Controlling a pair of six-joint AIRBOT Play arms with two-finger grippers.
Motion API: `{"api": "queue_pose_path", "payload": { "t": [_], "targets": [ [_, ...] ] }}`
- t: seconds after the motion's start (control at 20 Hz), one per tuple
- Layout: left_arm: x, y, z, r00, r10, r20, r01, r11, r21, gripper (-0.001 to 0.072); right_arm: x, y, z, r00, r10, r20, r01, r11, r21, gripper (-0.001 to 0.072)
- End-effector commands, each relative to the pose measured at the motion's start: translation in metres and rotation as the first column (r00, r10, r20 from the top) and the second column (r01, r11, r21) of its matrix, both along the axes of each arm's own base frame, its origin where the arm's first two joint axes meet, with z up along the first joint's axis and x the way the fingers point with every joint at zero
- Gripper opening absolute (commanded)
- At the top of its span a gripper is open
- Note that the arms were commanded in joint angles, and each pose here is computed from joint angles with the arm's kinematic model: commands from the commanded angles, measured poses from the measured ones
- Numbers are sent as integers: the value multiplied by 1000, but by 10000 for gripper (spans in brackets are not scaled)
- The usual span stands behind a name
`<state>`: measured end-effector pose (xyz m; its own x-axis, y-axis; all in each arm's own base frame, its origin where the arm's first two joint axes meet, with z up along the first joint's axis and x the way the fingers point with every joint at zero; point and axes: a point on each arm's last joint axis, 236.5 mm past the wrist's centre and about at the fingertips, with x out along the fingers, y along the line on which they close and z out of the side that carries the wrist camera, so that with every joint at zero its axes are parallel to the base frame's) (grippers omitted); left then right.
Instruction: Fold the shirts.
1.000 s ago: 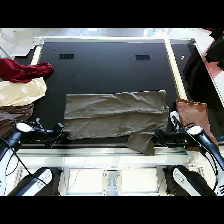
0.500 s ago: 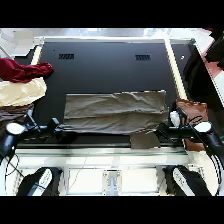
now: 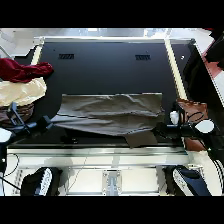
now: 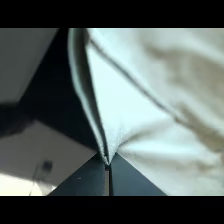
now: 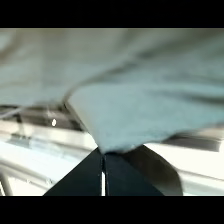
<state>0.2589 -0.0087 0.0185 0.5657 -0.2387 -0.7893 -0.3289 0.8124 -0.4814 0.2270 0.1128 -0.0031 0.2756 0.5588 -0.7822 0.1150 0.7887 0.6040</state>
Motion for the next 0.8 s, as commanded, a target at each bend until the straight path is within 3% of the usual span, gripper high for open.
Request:
{"api": "queue_pose_path", "payload": {
  "t": [0.0, 0.2, 0.45, 0.75],
  "targets": [
    [35, 8, 43, 992, -50, 115, 43, 997, 62, 6, 51, 2, 44, 975, -42, 218, 49, 998, -26, 7],
    [87, 1, 60, 976, -180, 119, 166, 979, 118, 5, 101, -17, 72, 946, -49, 320, 84, 992, -97, 8],
    [140, 13, 30, 967, -254, 31, 235, 932, 276, 6, 168, -33, 57, 945, -65, 320, 118, 982, -149, 8],
    [196, -11, -25, 956, -291, 29, 270, 917, 294, 5, 225, -27, -5, 972, -26, 234, 71, 981, -183, 9]
  ]
}}
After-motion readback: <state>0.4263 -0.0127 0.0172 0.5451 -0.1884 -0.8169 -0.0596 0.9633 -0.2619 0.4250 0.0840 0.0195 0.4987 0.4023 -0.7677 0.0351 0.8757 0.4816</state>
